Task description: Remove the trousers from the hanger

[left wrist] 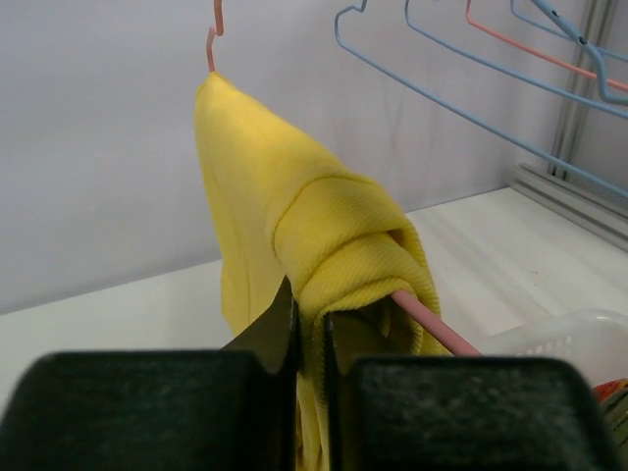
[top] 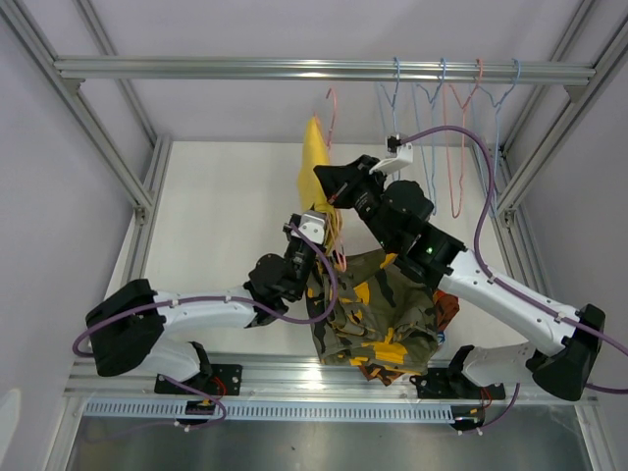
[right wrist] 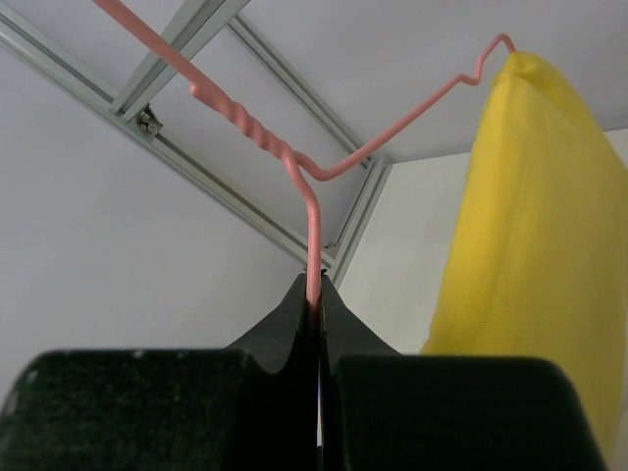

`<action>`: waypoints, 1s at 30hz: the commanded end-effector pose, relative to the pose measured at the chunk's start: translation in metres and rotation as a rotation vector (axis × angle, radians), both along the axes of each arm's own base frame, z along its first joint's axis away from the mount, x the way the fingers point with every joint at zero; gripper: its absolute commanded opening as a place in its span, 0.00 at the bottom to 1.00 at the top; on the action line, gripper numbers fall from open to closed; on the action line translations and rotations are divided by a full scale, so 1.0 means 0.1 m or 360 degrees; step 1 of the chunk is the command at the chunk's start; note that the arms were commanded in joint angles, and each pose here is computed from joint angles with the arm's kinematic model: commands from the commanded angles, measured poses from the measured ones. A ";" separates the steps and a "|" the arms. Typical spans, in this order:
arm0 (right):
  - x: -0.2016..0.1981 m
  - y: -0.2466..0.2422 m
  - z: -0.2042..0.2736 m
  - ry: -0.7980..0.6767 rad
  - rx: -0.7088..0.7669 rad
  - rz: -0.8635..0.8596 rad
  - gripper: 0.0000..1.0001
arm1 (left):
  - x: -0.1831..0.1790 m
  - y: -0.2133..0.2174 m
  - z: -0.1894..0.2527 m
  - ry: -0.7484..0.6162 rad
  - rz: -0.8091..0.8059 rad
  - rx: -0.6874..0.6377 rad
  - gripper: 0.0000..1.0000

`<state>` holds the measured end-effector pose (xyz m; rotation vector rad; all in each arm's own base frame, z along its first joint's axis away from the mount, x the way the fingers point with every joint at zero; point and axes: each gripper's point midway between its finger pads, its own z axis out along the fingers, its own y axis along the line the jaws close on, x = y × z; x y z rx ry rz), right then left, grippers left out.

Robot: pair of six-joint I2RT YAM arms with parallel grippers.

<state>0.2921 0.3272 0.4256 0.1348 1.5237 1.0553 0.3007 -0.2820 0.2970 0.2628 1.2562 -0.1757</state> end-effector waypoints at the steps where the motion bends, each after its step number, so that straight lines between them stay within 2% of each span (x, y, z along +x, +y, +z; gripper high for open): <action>1: -0.30 -0.25 0.92 -0.0265 0.0393 0.0074 0.00 | 0.05 0.08 0.38 -0.0112 0.0032 -0.0208 0.01; 6: -0.25 -0.25 0.70 -0.0234 0.0315 0.0032 0.00 | -0.01 0.13 0.55 -0.0107 -0.0008 -0.0210 0.01; 17: -0.06 -0.23 0.25 -0.0170 0.0193 -0.0065 0.00 | -0.45 0.57 1.48 -0.0220 -0.0189 -0.0328 0.01; 19: -0.04 -0.21 0.21 -0.0162 0.0186 -0.0070 0.00 | -0.49 0.60 1.52 -0.0198 -0.0206 -0.0291 0.01; 30: 0.12 0.06 -0.14 -0.0068 0.0132 -0.0061 0.00 | -0.66 0.85 2.04 -0.0239 -0.0225 -0.0360 0.01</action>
